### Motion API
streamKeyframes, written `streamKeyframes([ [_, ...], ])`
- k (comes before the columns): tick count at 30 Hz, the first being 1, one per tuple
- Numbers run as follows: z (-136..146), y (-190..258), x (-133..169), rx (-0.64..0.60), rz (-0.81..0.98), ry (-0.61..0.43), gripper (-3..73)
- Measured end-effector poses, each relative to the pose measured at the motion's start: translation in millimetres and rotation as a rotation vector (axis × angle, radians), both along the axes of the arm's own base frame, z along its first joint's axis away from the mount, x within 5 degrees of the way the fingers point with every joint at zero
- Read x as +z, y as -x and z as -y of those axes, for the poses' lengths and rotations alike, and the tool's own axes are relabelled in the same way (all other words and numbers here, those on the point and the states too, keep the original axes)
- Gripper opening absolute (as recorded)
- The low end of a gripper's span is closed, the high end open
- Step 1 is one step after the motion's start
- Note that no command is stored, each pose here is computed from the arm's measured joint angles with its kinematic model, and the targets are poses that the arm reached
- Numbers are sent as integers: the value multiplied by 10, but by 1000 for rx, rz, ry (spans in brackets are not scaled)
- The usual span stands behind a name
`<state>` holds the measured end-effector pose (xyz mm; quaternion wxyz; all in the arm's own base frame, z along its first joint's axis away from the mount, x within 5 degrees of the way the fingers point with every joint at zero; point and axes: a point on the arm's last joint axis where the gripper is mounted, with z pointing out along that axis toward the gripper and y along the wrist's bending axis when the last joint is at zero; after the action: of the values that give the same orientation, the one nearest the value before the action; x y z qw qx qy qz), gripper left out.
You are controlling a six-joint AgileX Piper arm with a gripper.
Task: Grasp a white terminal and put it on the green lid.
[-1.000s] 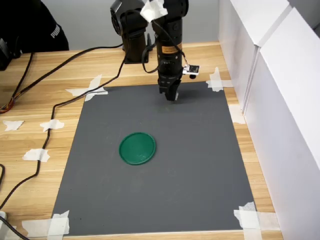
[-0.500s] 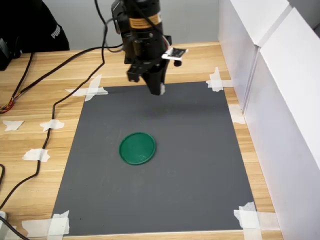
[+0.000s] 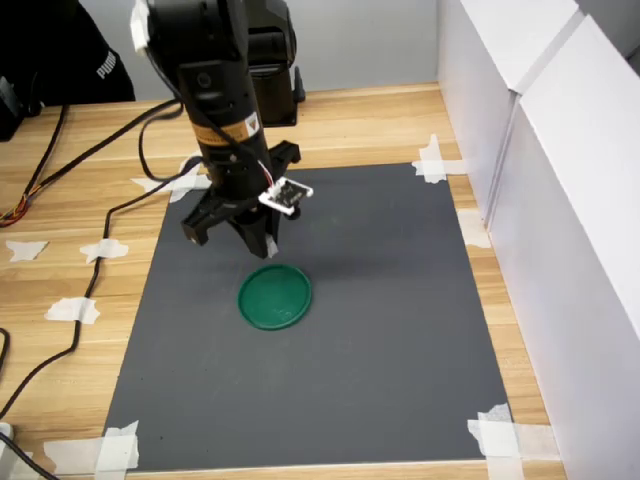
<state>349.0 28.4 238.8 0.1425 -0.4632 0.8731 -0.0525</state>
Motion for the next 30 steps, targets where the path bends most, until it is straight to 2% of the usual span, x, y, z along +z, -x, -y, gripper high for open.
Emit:
streamKeyframes([
  [11,0,-109,-353,8,-58,16,89],
  [14,14,-96,-425,18,-79,35,117],
  [17,23,-93,-443,25,-77,47,192],
  [24,21,-130,-434,25,-35,45,529],
  [27,18,-120,-395,21,-24,39,610],
  [30,10,-83,-256,-3,13,16,636],
])
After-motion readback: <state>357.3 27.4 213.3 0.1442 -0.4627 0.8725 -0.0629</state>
